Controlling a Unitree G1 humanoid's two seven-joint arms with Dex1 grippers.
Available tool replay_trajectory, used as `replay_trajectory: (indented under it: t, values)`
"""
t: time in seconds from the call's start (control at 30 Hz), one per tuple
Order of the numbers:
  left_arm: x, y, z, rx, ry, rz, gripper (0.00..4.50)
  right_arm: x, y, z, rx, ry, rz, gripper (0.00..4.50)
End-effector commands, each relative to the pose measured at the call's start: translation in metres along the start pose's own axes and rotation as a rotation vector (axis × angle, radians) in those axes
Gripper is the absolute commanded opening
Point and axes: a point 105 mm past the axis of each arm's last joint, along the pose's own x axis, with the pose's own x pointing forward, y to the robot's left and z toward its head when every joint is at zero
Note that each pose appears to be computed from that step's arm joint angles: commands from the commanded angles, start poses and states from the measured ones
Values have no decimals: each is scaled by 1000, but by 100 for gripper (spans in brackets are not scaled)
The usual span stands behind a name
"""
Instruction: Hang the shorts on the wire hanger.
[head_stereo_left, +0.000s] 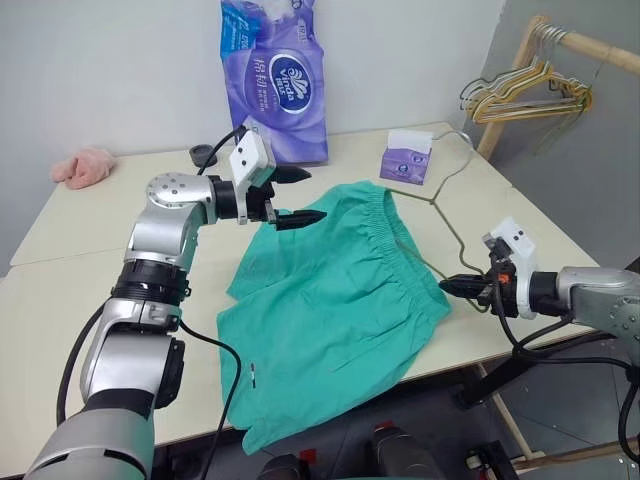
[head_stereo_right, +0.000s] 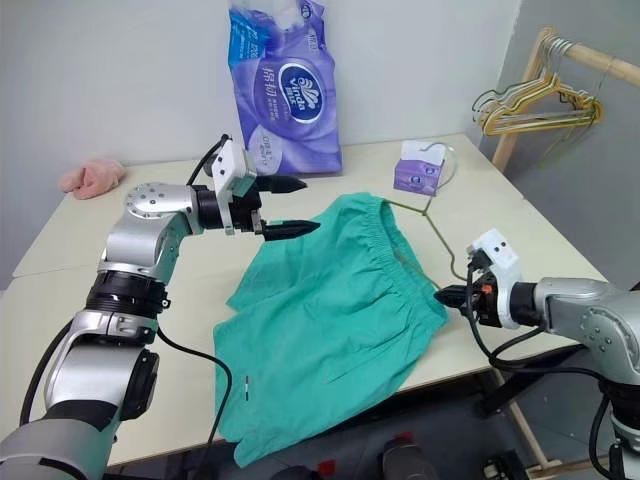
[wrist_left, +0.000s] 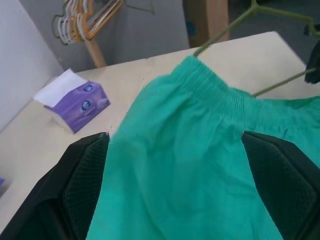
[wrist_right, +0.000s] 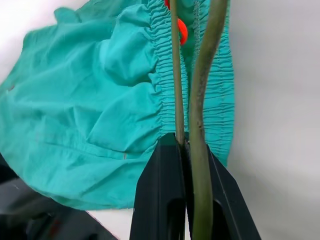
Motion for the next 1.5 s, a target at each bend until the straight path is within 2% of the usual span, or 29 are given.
replay_trajectory:
  t: [0.03,0.17,0.43,0.67,0.9,1.0,1.4,1.43,1.5]
  values:
    - [-8,-4,11,110,57,-104,448,1,13,9,-207,8,11,0]
    - [-11,-19,1,186,164,-275,448,6,22,8,-341,36,30,0]
    - [3,-32,-17,254,234,-398,448,10,35,10,-495,58,67,0]
    - [10,-58,-39,235,262,-510,448,11,43,17,-527,32,76,0]
    - [15,-59,-48,208,271,-496,448,11,46,21,-532,11,82,0]
    - [16,-59,-48,187,266,-491,386,10,46,22,-537,5,81,0]
    - [15,-64,-51,164,260,-506,24,8,47,33,-618,-53,57,0]
    - [15,-65,-51,162,258,-507,1,7,47,33,-640,-54,62,0]
    - [15,-66,-51,161,257,-507,1,5,50,35,-679,-68,84,0]
